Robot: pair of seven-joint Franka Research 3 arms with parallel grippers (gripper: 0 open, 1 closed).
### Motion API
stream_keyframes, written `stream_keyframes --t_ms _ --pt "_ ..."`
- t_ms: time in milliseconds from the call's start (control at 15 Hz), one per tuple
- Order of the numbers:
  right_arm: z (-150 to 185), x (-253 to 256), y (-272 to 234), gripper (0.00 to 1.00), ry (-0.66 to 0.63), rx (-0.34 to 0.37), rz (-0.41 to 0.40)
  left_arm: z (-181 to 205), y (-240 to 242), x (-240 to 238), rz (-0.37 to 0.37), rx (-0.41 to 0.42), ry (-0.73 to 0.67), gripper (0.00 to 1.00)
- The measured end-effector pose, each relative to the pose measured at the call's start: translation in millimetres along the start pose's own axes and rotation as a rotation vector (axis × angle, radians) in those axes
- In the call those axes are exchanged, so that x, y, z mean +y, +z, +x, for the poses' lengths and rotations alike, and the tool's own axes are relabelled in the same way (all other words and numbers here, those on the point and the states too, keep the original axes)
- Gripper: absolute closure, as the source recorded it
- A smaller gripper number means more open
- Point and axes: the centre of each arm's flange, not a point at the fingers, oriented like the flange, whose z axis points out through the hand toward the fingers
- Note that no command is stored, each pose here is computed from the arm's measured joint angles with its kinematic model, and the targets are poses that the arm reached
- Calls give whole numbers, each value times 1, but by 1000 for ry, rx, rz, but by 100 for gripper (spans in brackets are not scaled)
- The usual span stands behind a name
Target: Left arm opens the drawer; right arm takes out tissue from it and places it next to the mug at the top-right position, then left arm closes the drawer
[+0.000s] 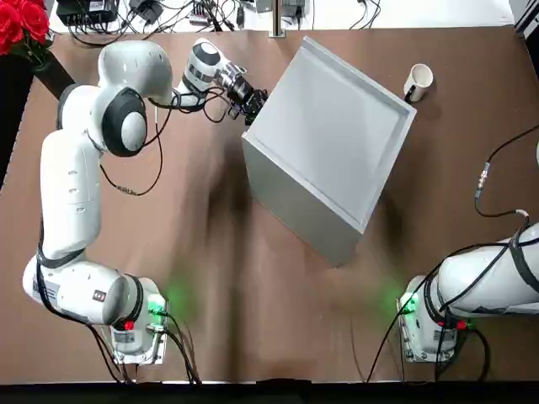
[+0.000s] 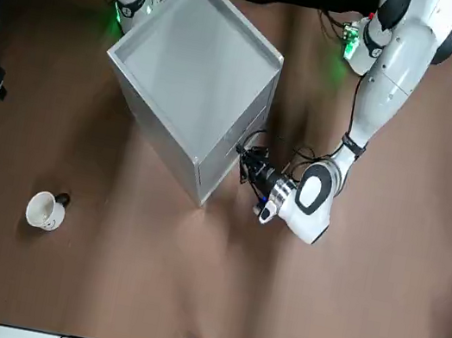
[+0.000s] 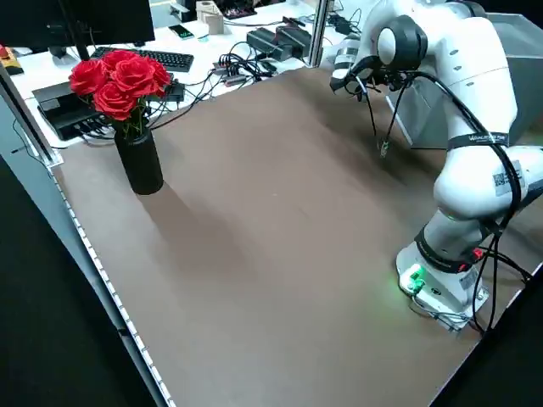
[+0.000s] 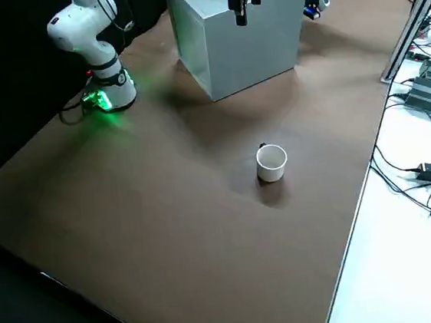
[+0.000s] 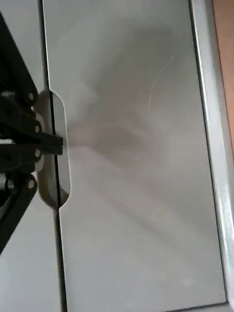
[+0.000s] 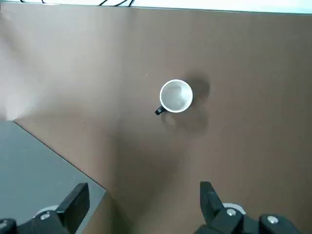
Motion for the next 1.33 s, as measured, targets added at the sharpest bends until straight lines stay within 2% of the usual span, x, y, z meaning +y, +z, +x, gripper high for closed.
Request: stream_keyframes --t_ms 267,800,1333 --pt "0 -2 0 0 -3 1 0 3 15 -1 21 -10 -5 99" --pt "0 -1 0 0 -3 1 0 0 15 1 22 -10 -69 99" --pt "0 -2 0 0 -3 1 0 -4 22 3 30 -19 -68 99"
